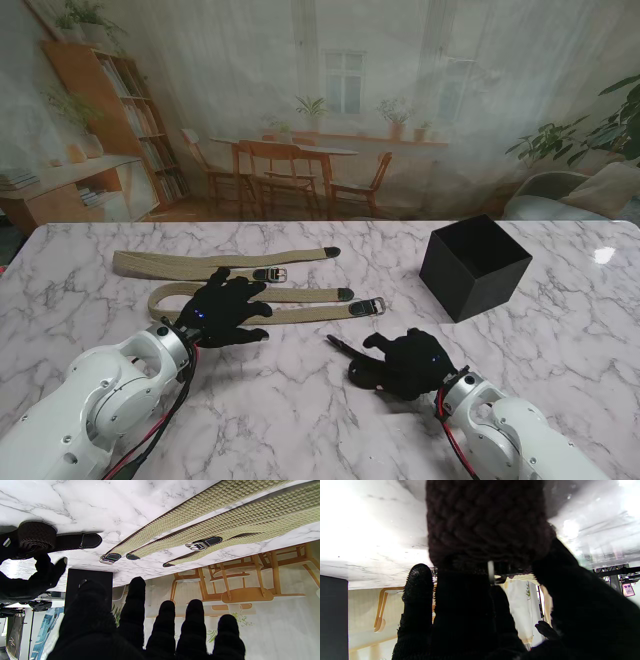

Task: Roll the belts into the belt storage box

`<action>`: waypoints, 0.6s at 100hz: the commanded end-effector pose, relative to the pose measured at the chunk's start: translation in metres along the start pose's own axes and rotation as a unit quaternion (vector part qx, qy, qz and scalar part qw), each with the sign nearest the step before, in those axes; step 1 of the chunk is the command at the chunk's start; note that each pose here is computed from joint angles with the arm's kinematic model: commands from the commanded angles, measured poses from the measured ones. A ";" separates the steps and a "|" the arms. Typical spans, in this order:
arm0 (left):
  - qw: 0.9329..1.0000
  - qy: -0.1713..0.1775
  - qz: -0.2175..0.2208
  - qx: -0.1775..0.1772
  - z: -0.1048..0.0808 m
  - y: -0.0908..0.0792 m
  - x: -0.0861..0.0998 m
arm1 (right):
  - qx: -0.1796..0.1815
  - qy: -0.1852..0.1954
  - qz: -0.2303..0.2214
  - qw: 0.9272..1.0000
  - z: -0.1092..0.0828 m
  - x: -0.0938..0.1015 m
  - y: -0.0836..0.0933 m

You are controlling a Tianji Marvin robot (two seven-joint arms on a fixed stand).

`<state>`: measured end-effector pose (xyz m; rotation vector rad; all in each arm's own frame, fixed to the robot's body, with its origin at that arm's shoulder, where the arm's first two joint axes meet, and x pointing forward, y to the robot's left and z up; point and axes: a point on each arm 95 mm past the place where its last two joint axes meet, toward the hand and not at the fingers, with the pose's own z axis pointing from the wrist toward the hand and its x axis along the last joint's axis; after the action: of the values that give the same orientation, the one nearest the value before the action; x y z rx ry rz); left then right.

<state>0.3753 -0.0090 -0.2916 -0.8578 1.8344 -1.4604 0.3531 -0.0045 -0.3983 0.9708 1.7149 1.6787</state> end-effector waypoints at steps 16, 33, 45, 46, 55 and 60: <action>1.000 0.001 0.000 -0.008 0.001 0.002 0.001 | 0.014 -0.016 0.005 1.000 -0.001 0.002 -0.009; 1.000 0.001 0.000 -0.009 0.001 0.002 0.001 | 0.017 -0.023 0.009 1.000 -0.001 0.003 -0.010; 1.000 0.002 0.000 -0.010 0.001 0.002 0.001 | 0.023 -0.024 0.007 0.999 -0.001 0.003 -0.012; 1.000 0.002 0.000 -0.010 0.001 0.002 0.001 | 0.023 -0.024 0.007 0.999 -0.001 0.003 -0.012; 1.000 0.002 0.000 -0.010 0.001 0.002 0.001 | 0.024 -0.026 0.008 0.999 -0.001 0.004 -0.013; 1.000 0.002 0.000 -0.010 0.001 0.002 0.001 | 0.025 -0.026 0.007 0.999 -0.001 0.004 -0.013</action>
<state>0.3754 -0.0097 -0.2919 -0.8590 1.8400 -1.4575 0.3540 -0.0005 -0.4013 1.0207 1.7017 1.6386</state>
